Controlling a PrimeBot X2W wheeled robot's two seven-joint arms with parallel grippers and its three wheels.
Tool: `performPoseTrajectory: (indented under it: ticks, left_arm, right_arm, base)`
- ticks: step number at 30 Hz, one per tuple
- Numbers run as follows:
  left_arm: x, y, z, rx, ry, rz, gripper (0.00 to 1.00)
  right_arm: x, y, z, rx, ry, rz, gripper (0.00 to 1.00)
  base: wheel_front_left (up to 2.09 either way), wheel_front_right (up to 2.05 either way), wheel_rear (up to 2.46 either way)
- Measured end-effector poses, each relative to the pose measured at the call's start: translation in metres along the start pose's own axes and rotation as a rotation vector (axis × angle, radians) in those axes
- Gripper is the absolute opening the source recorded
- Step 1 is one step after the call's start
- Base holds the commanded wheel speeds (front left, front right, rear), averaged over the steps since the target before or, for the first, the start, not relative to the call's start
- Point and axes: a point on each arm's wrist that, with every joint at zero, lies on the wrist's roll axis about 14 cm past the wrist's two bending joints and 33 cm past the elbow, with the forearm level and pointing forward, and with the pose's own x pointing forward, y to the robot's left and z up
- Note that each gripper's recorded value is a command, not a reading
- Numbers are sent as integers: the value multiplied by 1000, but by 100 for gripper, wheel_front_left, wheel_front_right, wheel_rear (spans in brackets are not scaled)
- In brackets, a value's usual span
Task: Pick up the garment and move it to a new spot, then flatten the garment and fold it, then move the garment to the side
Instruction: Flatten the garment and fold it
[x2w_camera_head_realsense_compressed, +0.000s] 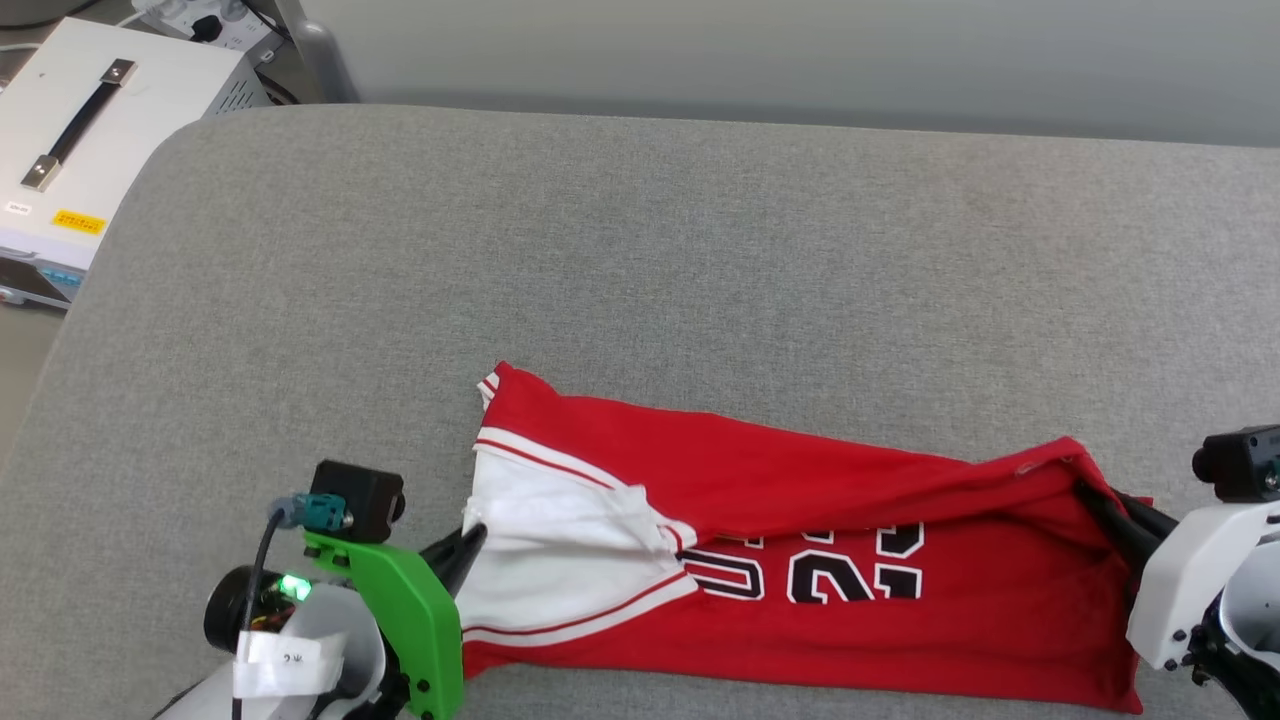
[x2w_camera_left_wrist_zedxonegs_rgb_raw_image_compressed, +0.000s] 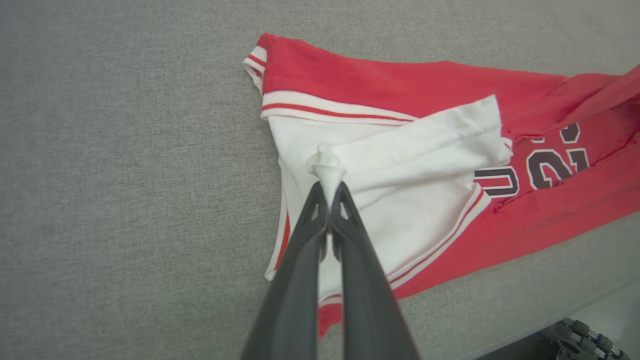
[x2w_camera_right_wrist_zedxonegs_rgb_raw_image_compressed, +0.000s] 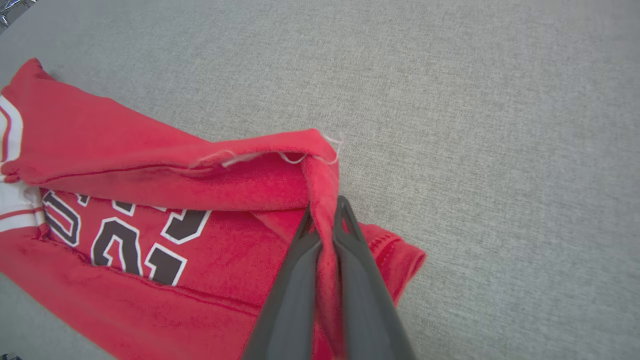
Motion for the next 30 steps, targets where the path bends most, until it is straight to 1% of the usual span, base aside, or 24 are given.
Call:
performPoseTrajectory:
  ticks: [5,11,15,16,17,18,19,20,21,22,26,30]
  left_arm:
    - [-2,0,-24,-4,61,4,0]
    - [1,7,-39,-3,103,28,0]
    - [3,7,-48,-2,130,23,0]
    - [4,6,-51,-2,141,18,0]
    - [5,6,-54,-2,154,14,0]
    - [5,5,-56,-3,161,13,0]
    - [5,6,-58,-4,169,14,0]
    - [5,6,-61,-4,182,16,28]
    - [5,7,-64,-4,192,19,97]
    - [5,8,-65,-4,197,22,100]
    - [3,8,-61,0,174,29,100]
    - [0,10,-47,5,105,42,100]
  right_arm:
    - [-9,1,-17,-28,47,-1,0]
    - [-15,1,-31,-107,104,1,0]
    - [-17,-1,-41,-171,149,7,0]
    - [-17,-1,-44,-181,161,10,31]
    - [-17,-1,-48,-189,174,13,91]
    - [-17,-1,-51,-190,188,13,100]
    - [-17,-1,-54,-191,199,15,100]
    - [-18,-1,-57,-189,213,17,100]
    - [-18,0,-60,-183,226,19,100]
    - [-19,1,-61,-179,231,23,100]
    - [-23,4,-59,-141,243,32,100]
    - [-31,3,-46,-110,230,26,100]
  base:
    - [0,0,0]
    - [0,0,0]
    - [0,0,0]
    - [0,0,0]
    - [0,0,0]
    - [0,0,0]
    - [0,0,0]
    - [0,0,0]
    - [0,0,0]
    - [0,0,0]
    - [0,0,0]
    - [0,0,0]
